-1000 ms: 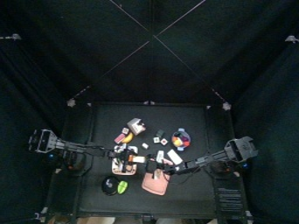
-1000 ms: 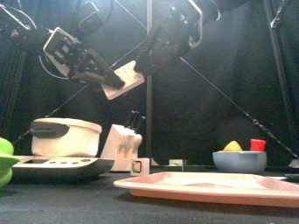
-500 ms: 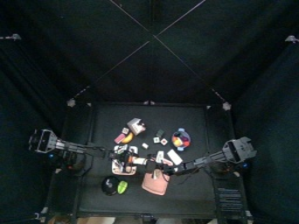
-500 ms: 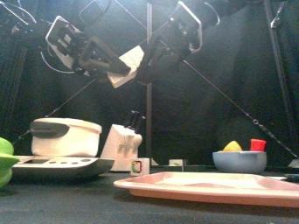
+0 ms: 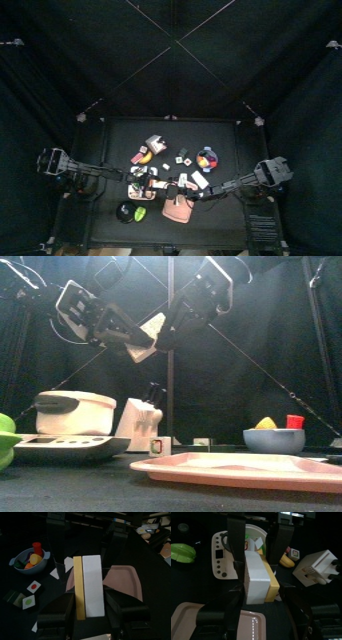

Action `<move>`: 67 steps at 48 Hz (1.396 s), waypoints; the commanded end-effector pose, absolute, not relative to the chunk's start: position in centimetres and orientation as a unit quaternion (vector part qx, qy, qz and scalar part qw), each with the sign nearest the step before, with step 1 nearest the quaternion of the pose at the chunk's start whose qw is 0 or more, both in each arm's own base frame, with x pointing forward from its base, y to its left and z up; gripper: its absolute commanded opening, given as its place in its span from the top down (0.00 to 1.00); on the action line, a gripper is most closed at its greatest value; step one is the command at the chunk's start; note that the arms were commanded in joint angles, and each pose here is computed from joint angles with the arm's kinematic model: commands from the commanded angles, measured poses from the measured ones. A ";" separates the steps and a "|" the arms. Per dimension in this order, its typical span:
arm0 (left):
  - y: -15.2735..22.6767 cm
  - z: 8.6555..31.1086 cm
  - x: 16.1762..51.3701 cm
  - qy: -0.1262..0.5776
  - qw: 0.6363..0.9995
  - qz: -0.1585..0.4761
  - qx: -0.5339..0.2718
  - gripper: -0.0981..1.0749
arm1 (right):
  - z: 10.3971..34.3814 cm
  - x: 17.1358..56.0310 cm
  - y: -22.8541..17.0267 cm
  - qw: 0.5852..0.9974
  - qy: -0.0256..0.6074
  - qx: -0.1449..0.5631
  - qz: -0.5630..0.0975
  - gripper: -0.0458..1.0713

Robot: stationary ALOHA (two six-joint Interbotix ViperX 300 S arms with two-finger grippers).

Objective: Hand over egg sushi

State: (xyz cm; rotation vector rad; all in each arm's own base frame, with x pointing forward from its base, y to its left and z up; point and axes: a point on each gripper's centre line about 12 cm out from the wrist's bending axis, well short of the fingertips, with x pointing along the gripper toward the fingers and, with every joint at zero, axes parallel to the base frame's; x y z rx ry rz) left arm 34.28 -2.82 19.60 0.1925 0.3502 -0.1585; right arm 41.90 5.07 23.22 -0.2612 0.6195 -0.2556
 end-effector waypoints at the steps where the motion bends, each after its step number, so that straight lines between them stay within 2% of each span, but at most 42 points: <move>1: -2.8 20.2 35.0 0.163 0.979 -0.077 0.096 0.50 | 25.4 42.1 5.2 0.946 0.276 -0.120 -0.121 0.17; 12: -2.8 20.1 35.1 0.166 0.979 -0.077 0.095 0.50 | 25.1 41.9 5.2 0.945 0.279 -0.118 -0.119 0.21; 22: -2.8 20.1 35.1 0.164 0.979 -0.077 0.096 0.49 | 24.6 41.7 5.1 0.943 0.287 -0.117 -0.122 0.37; 27: -2.8 20.2 35.1 0.163 0.979 -0.077 0.094 0.45 | 24.6 41.5 4.8 0.942 0.289 -0.116 -0.126 0.41; 40: -2.7 20.4 35.1 0.160 0.980 -0.075 0.092 0.19 | 24.3 41.2 4.5 0.937 0.297 -0.119 -0.139 0.41; 47: -2.7 20.8 34.8 0.150 0.982 -0.073 0.089 0.09 | 23.8 40.9 4.5 0.934 0.305 -0.118 -0.142 0.41; 59: -2.5 20.8 34.4 0.141 0.984 -0.068 0.080 0.08 | 23.2 39.6 4.3 0.924 0.326 -0.109 -0.167 0.41; 67: -2.0 20.7 34.1 0.144 0.986 -0.054 0.062 0.08 | 22.9 38.3 4.3 0.907 0.356 -0.084 -0.207 0.41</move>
